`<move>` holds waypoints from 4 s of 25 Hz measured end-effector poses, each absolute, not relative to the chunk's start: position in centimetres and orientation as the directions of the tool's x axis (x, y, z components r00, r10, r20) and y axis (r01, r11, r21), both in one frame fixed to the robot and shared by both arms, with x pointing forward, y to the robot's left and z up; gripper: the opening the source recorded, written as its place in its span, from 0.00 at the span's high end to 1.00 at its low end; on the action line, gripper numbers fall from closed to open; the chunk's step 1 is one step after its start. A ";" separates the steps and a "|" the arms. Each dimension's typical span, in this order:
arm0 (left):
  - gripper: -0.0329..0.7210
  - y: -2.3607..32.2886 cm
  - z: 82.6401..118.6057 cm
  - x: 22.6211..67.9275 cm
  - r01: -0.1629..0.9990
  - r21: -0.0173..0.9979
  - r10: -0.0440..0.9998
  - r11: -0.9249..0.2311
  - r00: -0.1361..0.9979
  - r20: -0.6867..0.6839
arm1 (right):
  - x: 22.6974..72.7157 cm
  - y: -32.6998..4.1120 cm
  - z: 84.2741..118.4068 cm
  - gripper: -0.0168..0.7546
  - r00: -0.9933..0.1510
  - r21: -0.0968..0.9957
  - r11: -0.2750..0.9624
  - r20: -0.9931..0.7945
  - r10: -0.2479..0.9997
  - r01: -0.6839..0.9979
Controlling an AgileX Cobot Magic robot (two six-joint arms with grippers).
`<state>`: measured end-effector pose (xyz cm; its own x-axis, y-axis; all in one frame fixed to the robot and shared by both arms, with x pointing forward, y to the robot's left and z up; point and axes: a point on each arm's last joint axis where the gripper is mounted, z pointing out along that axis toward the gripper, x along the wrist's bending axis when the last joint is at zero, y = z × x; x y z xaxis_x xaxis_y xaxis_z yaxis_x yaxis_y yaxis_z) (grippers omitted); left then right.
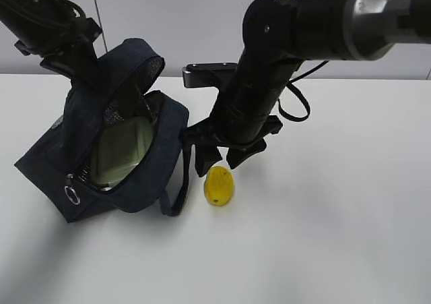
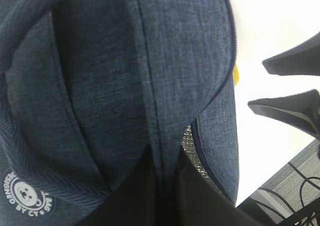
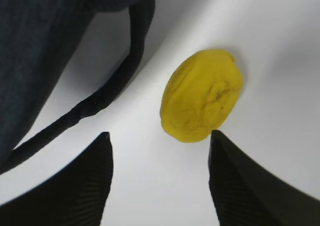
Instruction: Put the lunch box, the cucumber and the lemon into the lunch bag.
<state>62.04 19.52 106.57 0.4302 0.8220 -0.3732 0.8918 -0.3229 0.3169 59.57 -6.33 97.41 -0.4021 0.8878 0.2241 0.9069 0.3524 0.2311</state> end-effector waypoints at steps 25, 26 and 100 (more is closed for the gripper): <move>0.95 19.5 106.6 62.0 0.891 0.318 0.821 -0.325 0.433 -0.372 | 61.3 -5.9 91.8 0.56 -0.249 0.188 0.212 0.202 0.947 0.959; 0.95 19.5 106.6 62.0 0.891 0.318 0.821 -0.325 0.433 -0.372 | 61.3 -5.9 91.8 0.56 -0.249 0.190 0.212 0.202 0.947 0.959; 0.95 19.5 106.6 62.0 0.889 0.319 0.820 -0.328 0.436 -0.371 | 63.1 -0.8 99.6 0.44 -0.467 0.495 0.151 0.614 0.636 0.856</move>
<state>62.04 19.52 106.57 0.4362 0.8198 -0.3711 0.8889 -0.3284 0.3194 63.11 -0.84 99.58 -0.4672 0.6365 0.6137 0.8558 0.1512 0.4947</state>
